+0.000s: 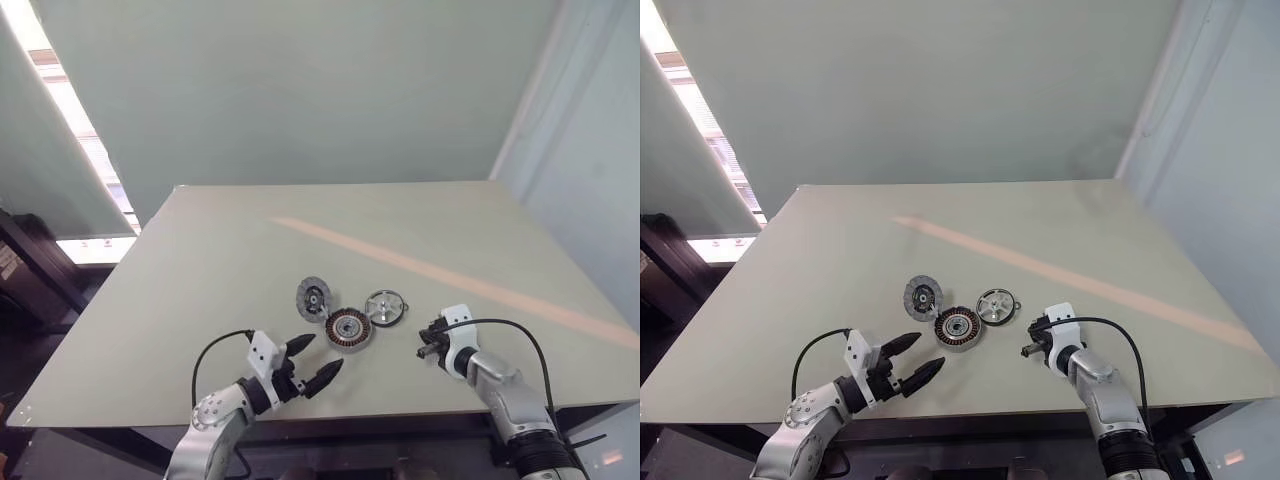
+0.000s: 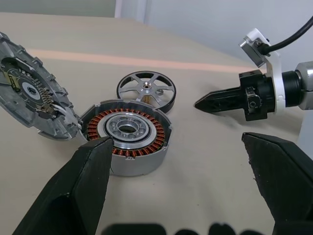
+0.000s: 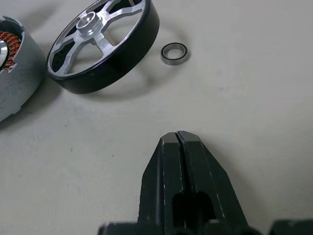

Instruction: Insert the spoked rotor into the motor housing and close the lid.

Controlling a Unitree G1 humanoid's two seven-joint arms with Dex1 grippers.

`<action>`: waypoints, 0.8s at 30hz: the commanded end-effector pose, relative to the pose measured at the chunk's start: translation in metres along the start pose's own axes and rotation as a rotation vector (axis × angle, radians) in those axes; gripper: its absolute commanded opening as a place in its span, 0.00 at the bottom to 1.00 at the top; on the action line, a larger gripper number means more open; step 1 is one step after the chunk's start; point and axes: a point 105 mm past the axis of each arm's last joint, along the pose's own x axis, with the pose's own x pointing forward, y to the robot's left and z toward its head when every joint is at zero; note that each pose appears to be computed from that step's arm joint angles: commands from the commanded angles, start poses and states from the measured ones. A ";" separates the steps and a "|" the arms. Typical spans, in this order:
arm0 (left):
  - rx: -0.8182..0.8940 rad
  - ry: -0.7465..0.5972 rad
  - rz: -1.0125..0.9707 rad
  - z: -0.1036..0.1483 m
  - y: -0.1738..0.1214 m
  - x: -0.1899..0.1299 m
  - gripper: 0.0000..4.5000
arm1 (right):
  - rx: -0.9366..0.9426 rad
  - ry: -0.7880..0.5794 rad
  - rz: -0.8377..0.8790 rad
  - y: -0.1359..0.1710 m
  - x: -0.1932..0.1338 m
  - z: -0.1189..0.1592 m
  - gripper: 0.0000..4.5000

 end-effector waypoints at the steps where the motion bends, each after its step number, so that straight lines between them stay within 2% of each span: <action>1: 0.048 -0.038 -0.013 0.014 0.000 0.003 1.00 | -0.039 -0.098 0.002 0.000 0.001 0.033 0.00; 5: 0.052 -0.039 -0.011 0.014 0.001 0.003 1.00 | -0.037 -0.129 0.023 0.002 0.006 0.042 0.28; 12: 0.062 -0.044 -0.008 0.016 0.001 0.003 1.00 | -0.046 -0.119 0.036 -0.004 0.022 0.050 0.86; 14: 0.065 -0.045 -0.005 0.017 0.001 0.002 1.00 | -0.054 -0.113 0.040 -0.005 0.027 0.050 1.00; 24: 0.081 -0.056 0.032 0.021 0.001 -0.006 1.00 | -0.094 -0.089 0.063 -0.005 0.046 0.049 1.00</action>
